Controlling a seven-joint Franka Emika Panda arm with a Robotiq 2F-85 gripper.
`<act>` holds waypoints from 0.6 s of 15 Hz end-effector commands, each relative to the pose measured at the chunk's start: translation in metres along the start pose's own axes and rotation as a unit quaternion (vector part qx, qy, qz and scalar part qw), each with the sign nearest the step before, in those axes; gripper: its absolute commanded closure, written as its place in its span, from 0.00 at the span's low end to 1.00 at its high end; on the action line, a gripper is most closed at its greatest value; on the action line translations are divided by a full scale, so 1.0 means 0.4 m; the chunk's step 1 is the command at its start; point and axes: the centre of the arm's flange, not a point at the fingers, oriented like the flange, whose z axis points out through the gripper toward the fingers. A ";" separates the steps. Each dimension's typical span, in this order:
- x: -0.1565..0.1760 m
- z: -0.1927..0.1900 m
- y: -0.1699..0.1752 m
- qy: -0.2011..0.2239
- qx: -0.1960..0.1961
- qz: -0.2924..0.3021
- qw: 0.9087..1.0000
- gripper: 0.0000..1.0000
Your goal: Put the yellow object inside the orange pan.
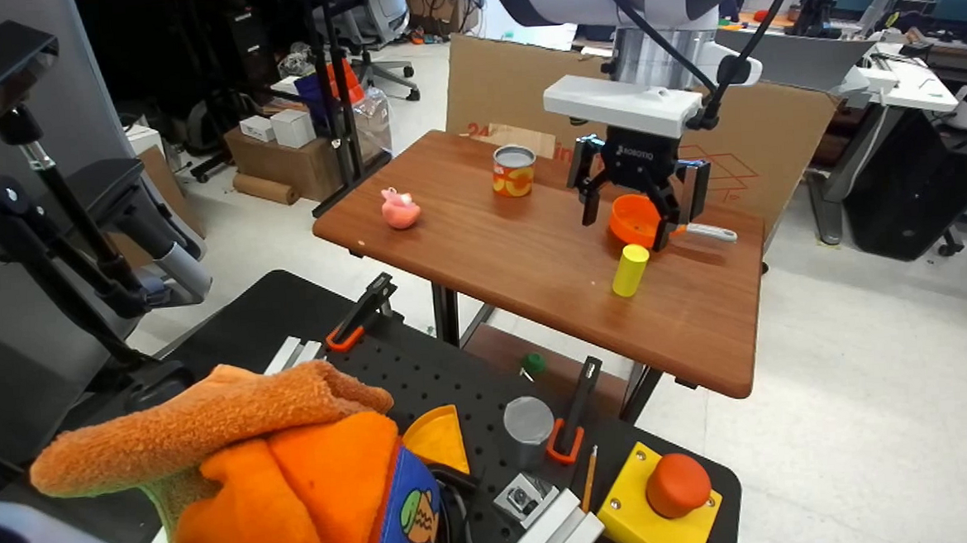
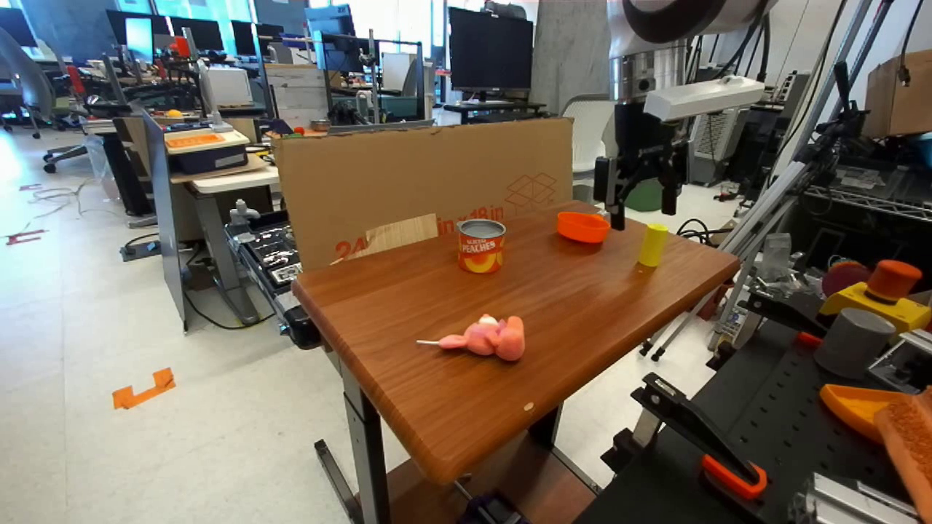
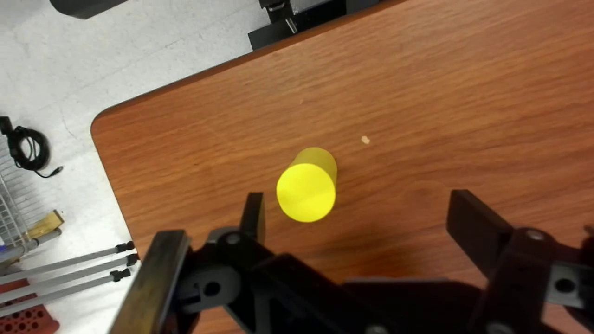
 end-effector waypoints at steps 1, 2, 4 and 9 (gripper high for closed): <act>0.031 0.017 -0.011 -0.017 -0.028 0.004 0.999 0.00; 0.032 0.024 -0.010 -0.021 -0.032 0.007 0.999 0.00; 0.035 0.037 -0.007 -0.030 -0.042 0.009 0.999 0.00; 0.041 0.059 0.004 -0.021 -0.058 0.014 0.998 0.40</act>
